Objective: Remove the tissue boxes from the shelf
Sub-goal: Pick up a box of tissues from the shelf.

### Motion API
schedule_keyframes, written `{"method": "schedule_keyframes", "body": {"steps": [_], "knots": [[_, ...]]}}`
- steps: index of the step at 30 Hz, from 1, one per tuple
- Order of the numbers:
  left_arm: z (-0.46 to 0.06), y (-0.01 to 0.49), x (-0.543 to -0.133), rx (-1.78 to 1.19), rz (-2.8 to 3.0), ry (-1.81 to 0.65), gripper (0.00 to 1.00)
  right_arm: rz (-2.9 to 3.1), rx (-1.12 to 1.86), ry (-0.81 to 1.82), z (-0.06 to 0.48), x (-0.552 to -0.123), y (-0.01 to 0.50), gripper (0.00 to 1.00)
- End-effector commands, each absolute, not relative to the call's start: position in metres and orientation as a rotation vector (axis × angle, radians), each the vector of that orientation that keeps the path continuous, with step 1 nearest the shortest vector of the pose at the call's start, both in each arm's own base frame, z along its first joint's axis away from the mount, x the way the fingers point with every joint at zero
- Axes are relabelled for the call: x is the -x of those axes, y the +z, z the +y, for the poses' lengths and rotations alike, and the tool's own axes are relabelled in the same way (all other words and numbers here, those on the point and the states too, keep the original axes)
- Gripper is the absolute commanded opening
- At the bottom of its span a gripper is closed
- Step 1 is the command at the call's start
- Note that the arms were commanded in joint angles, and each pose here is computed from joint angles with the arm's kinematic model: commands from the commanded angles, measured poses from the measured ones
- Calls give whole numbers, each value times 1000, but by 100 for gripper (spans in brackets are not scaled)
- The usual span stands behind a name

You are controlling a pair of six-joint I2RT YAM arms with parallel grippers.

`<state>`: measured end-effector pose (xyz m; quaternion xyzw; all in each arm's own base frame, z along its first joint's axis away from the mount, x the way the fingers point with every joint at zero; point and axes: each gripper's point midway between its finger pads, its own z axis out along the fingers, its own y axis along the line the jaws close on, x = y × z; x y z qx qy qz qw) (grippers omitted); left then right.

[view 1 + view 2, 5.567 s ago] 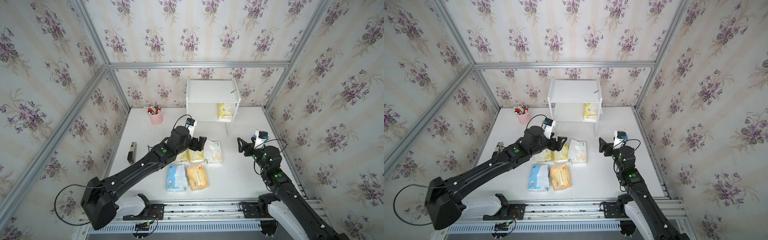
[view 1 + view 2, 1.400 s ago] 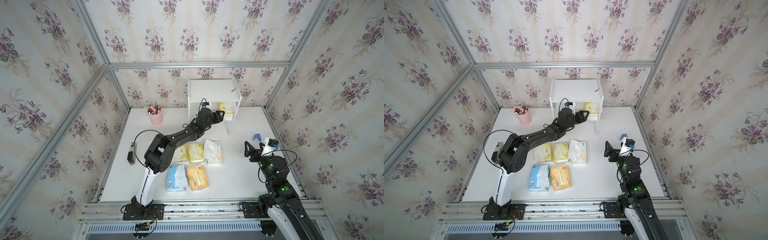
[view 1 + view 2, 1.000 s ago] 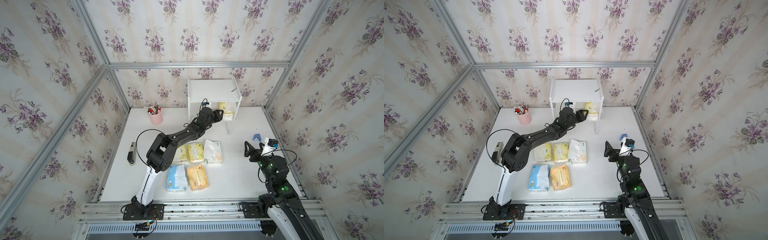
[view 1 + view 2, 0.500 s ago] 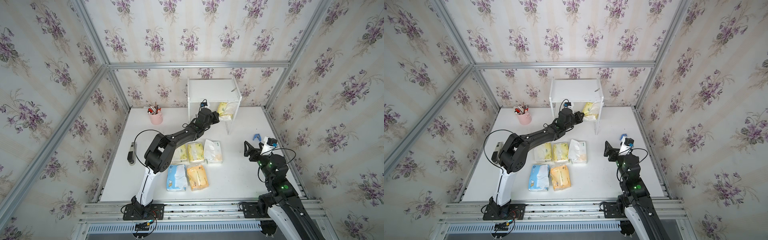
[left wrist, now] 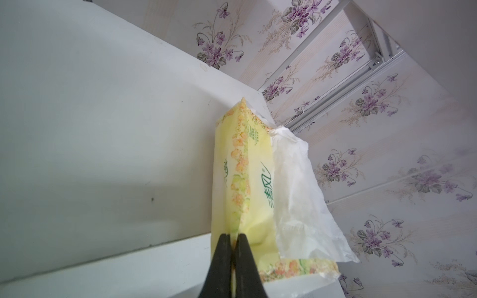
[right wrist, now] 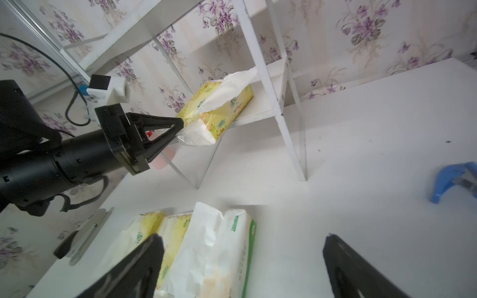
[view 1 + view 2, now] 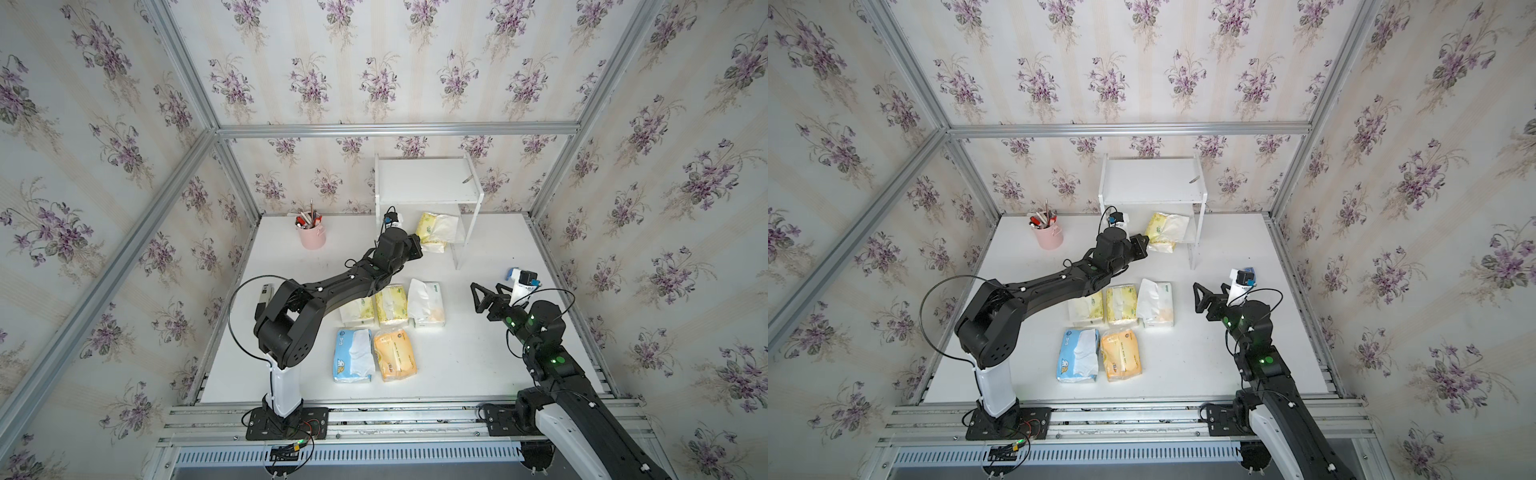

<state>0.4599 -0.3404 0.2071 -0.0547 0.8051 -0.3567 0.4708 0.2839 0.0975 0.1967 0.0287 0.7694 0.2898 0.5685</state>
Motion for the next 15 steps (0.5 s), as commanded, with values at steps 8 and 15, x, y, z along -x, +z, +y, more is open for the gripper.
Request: {"method": "schedule_keyframes", "body": {"steps": [8, 15], "knots": [[-324, 222, -419, -54, 1942, -824, 0, 1669, -118, 1140, 128, -292, 227, 100], [-302, 243, -378, -168, 1894, -708, 0, 1642, -178, 1275, 131, -293, 219, 94]]}}
